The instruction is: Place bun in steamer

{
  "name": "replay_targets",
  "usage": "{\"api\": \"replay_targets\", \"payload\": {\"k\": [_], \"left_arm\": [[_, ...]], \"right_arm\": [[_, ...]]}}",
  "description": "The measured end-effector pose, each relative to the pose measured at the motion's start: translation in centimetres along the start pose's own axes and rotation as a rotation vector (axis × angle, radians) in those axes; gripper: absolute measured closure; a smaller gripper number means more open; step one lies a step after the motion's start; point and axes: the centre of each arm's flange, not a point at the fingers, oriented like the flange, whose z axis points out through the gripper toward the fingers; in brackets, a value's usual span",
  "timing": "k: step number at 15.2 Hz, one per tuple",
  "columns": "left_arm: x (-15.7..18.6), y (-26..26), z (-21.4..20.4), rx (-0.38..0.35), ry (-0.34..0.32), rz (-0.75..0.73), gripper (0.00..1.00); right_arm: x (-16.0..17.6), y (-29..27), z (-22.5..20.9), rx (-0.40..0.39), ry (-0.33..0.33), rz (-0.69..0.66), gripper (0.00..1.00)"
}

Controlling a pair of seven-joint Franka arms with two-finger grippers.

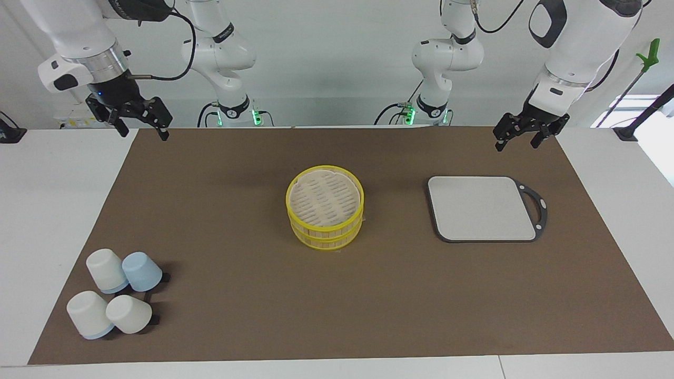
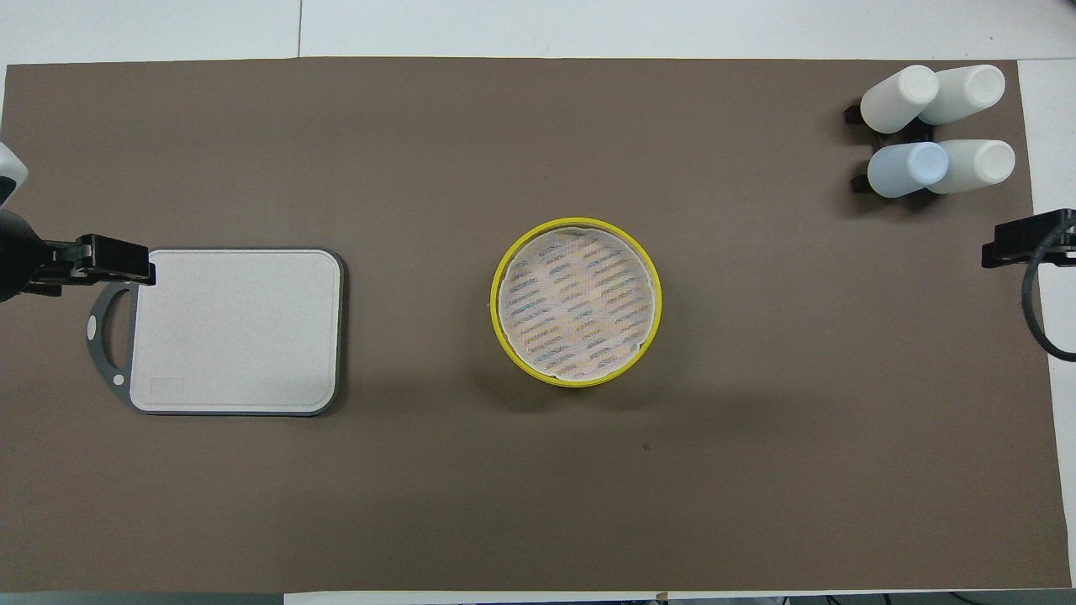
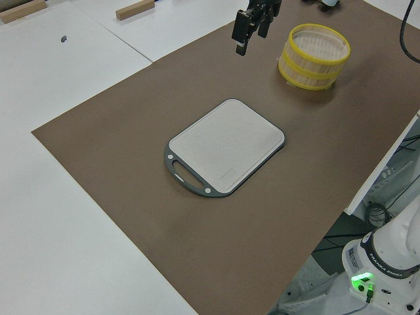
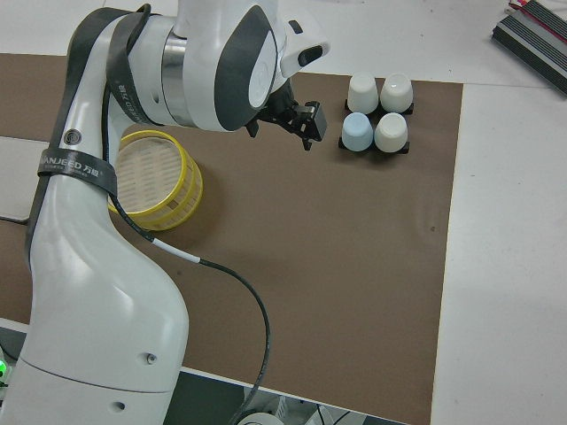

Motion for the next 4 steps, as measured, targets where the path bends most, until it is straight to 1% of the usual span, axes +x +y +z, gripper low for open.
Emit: {"api": "replay_targets", "payload": {"k": [4], "left_arm": [[0.00, -0.02, 0.00, 0.000, 0.000, 0.000, 0.00]], "right_arm": [[0.02, 0.00, -0.05, 0.001, 0.005, -0.001, 0.00]]}}
